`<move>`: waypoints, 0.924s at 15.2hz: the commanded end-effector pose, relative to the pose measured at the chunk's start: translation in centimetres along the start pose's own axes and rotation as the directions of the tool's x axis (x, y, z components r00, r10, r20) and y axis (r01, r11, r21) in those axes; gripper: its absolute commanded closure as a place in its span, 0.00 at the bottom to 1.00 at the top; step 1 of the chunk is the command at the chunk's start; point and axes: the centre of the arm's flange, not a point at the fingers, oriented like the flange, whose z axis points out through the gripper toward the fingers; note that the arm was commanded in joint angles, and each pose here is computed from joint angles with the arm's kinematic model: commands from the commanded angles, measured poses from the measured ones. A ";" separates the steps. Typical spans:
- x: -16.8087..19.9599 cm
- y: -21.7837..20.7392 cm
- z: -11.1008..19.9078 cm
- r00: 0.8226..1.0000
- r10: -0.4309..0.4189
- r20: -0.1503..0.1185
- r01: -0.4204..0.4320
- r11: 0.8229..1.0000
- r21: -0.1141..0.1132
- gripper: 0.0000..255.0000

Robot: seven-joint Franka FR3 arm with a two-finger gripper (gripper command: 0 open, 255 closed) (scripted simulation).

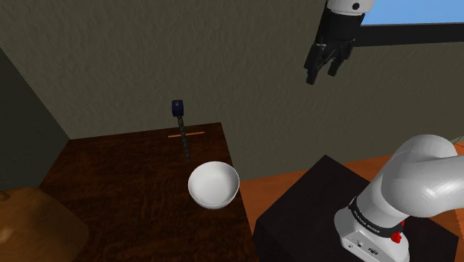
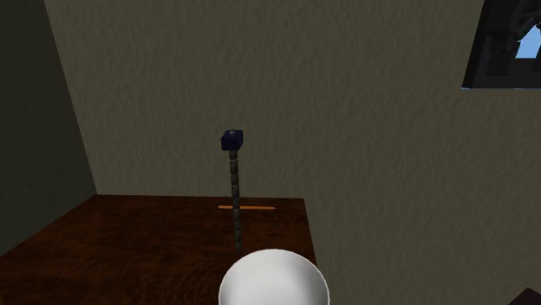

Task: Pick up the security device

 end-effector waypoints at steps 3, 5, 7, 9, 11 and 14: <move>1.3 -2.1 0.6 1.000 -0.005 -0.008 0.005 1.000 0.000 0.00; 2.7 -4.2 1.2 1.000 -0.010 -0.016 0.010 1.000 -0.001 0.00; 4.0 -6.4 1.8 1.000 -0.015 -0.023 0.015 1.000 -0.001 0.00; 5.3 -8.5 2.4 0.999 -0.019 -0.031 0.019 1.000 -0.001 0.00; 6.7 -10.6 3.0 0.999 -0.024 -0.039 0.024 1.000 -0.002 0.00; 8.6 -13.8 3.8 0.998 -0.032 -0.050 0.032 0.999 -0.002 0.00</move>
